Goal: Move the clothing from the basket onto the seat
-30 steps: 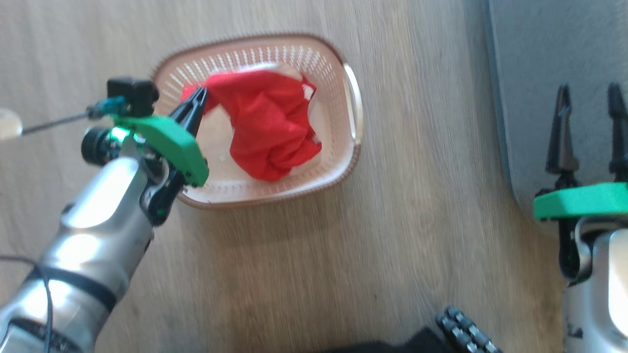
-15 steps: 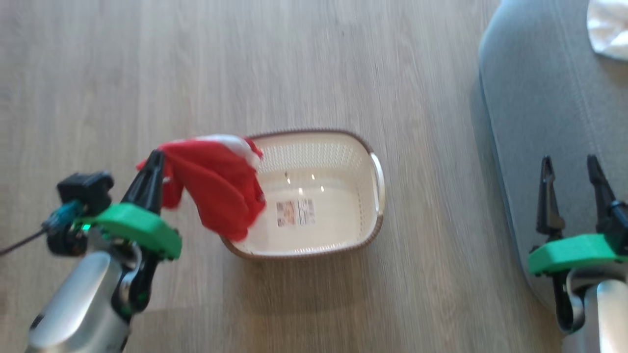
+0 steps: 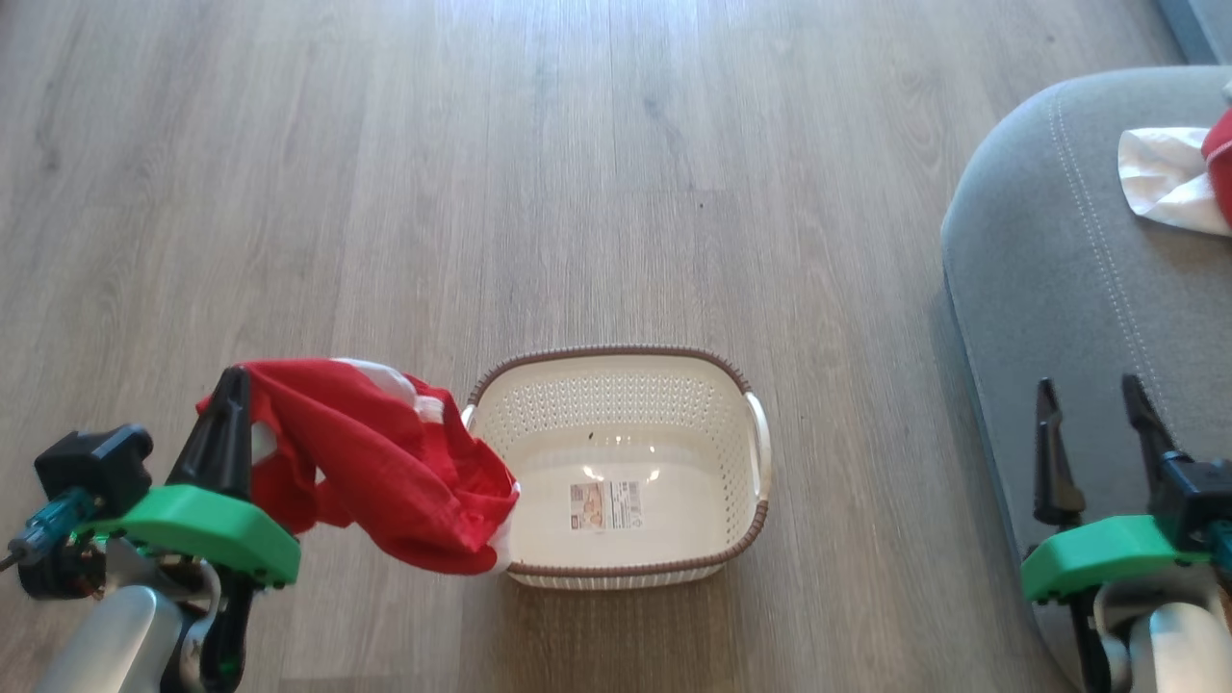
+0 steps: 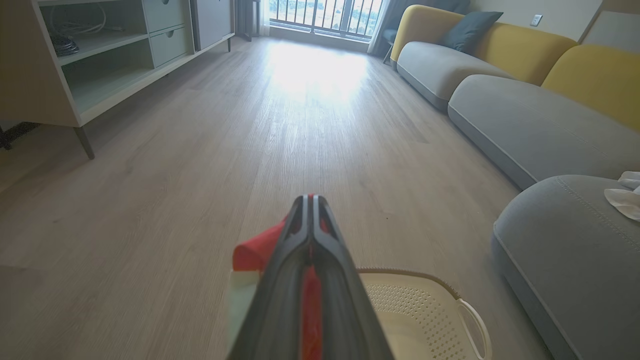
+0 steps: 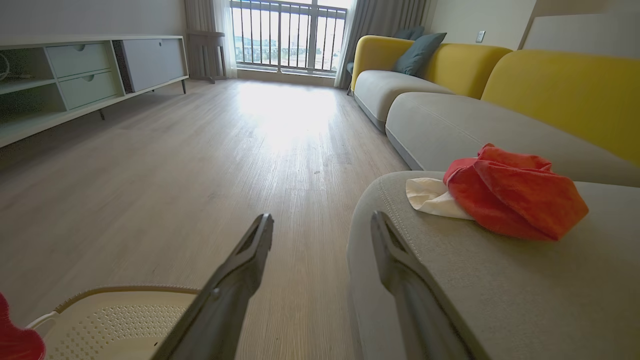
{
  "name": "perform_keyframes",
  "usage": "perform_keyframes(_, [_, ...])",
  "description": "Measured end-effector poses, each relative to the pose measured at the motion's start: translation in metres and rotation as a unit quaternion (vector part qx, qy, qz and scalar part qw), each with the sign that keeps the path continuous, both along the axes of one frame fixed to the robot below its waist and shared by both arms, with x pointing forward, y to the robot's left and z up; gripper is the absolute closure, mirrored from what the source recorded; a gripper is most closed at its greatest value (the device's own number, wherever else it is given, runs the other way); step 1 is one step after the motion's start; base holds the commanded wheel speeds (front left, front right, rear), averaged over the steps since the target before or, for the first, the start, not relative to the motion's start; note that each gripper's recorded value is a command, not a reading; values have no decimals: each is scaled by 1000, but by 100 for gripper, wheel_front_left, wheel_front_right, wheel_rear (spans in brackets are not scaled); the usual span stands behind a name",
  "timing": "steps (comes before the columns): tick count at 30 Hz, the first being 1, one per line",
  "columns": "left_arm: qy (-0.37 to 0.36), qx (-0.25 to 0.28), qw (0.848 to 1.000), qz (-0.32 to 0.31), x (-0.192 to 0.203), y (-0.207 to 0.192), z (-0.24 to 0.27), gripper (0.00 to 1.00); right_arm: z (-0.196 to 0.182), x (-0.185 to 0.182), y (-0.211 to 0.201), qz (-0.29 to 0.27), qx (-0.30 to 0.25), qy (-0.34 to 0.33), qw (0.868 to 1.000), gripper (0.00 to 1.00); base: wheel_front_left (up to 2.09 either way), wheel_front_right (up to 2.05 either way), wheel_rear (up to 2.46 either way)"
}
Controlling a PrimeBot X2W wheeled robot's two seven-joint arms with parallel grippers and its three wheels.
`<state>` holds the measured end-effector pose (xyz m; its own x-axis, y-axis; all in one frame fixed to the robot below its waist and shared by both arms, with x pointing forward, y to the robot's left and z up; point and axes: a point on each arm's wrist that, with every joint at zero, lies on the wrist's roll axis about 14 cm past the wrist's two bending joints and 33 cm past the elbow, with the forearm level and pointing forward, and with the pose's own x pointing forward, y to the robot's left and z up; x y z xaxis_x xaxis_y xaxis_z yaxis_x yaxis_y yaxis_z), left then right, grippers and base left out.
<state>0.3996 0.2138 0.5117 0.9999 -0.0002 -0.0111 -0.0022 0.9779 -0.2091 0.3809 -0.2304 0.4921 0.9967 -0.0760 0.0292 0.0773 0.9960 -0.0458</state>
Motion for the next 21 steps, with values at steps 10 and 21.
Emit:
perform_keyframes(10, [1, 6, 1000, 5, -12, 6, 3, 100, 2, -2, 9, 12, 0, -2, 1000, 0, 0, 0, 0])
perform_keyframes(21, [3, 7, 1000, 15, -18, 11, 2, 100, 2, -1, 13, 19, 1, -2, 1000, 0, 0, 0, 0])
